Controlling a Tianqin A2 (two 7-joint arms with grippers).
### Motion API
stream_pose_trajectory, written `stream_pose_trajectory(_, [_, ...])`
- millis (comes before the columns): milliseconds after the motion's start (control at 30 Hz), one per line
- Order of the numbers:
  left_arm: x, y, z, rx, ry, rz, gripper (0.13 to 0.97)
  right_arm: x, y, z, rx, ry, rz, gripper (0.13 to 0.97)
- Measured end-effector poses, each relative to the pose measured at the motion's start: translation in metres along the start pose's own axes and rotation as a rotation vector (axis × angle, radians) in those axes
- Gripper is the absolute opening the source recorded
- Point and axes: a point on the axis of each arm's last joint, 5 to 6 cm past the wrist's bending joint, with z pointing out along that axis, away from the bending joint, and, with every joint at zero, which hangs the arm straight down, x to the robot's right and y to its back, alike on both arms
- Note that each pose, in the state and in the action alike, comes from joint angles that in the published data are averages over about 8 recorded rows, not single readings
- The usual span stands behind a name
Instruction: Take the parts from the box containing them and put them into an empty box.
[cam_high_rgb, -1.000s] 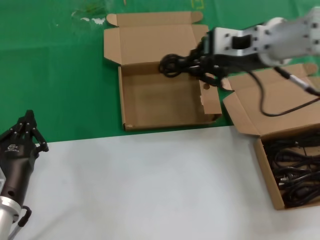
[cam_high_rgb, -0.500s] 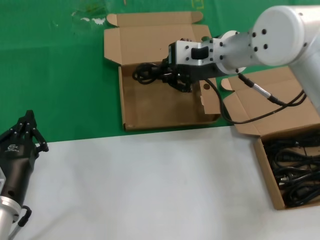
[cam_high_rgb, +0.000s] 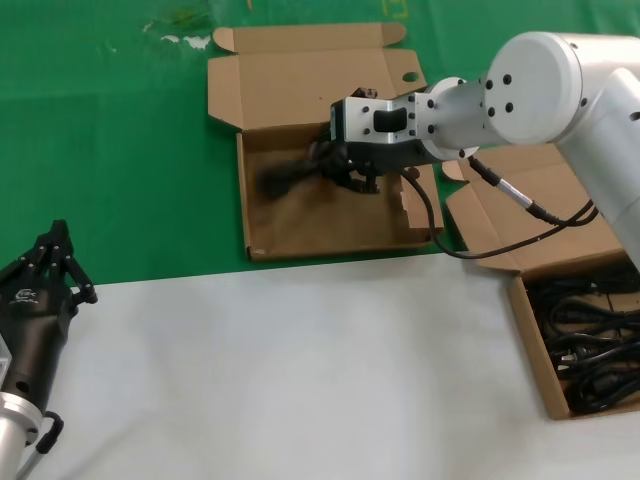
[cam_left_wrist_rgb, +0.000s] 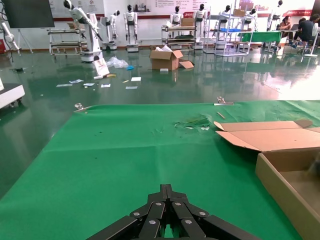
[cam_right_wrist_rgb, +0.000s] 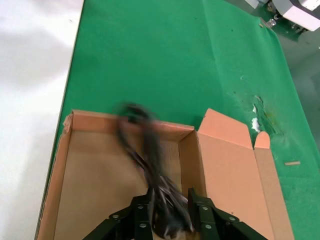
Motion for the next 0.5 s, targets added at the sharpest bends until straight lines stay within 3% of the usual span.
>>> stream_pose_trajectory(300, [0.0000,0.0000,0.000,0.000,0.000,0.000,0.140,-0.003,0.006,-0.002,0.008,0.006,0.016,0.366])
stream_pose_trajectory(500, [0.0000,0.0000,0.000,0.000,0.000,0.000,0.140,-0.004,0.007,-0.020,0.052,0.053,0.055,0.402])
